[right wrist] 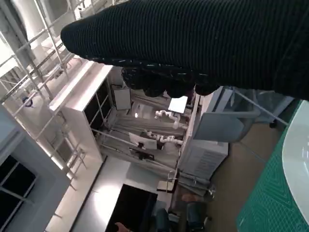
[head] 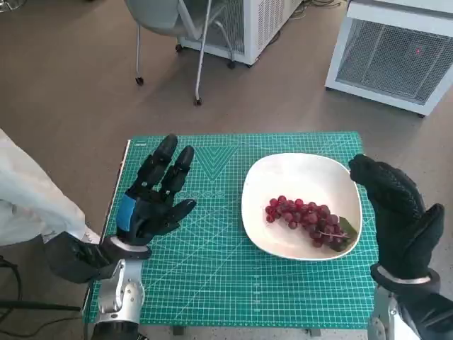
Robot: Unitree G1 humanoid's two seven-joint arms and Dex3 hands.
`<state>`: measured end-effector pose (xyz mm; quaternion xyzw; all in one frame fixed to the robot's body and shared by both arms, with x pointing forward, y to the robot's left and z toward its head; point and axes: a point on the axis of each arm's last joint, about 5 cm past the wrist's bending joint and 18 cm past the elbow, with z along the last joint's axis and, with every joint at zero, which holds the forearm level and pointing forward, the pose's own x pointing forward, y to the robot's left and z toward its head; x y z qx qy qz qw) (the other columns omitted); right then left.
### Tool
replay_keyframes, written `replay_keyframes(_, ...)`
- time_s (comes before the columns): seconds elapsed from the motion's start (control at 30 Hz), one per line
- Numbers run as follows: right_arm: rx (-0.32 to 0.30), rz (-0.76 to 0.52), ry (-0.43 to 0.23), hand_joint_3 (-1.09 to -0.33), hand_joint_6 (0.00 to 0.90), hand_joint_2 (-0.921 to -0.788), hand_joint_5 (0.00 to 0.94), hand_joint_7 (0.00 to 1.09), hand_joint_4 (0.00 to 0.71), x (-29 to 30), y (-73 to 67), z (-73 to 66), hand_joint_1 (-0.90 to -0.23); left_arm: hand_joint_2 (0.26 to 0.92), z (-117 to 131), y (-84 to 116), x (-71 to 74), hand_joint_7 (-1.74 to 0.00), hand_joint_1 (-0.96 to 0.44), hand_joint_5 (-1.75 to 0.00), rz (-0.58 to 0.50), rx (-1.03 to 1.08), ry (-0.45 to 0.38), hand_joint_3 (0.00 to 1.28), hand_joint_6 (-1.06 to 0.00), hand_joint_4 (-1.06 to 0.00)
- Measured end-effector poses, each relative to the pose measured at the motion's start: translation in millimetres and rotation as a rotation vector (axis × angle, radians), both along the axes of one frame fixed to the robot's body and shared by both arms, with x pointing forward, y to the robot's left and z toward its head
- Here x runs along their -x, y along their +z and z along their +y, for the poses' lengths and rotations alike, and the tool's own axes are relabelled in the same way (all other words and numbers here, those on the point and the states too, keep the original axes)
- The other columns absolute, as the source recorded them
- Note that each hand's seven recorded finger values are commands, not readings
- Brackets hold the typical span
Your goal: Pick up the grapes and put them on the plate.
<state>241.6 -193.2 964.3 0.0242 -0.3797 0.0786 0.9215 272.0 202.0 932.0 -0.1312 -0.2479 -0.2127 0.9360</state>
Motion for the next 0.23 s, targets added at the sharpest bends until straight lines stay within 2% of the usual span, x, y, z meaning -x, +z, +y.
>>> replay_keyframes(0.23, -0.001, 0.001, 0.004, -0.537, 0.153, -0.921, 0.003, 0.55, 0.468, 0.0, 0.4, -0.5, -0.521, 0.921, -0.8, 2.5, 1.2, -0.02, 0.01, -0.01, -0.006, 0.002, 0.011, 0.23, -0.24, -0.16)
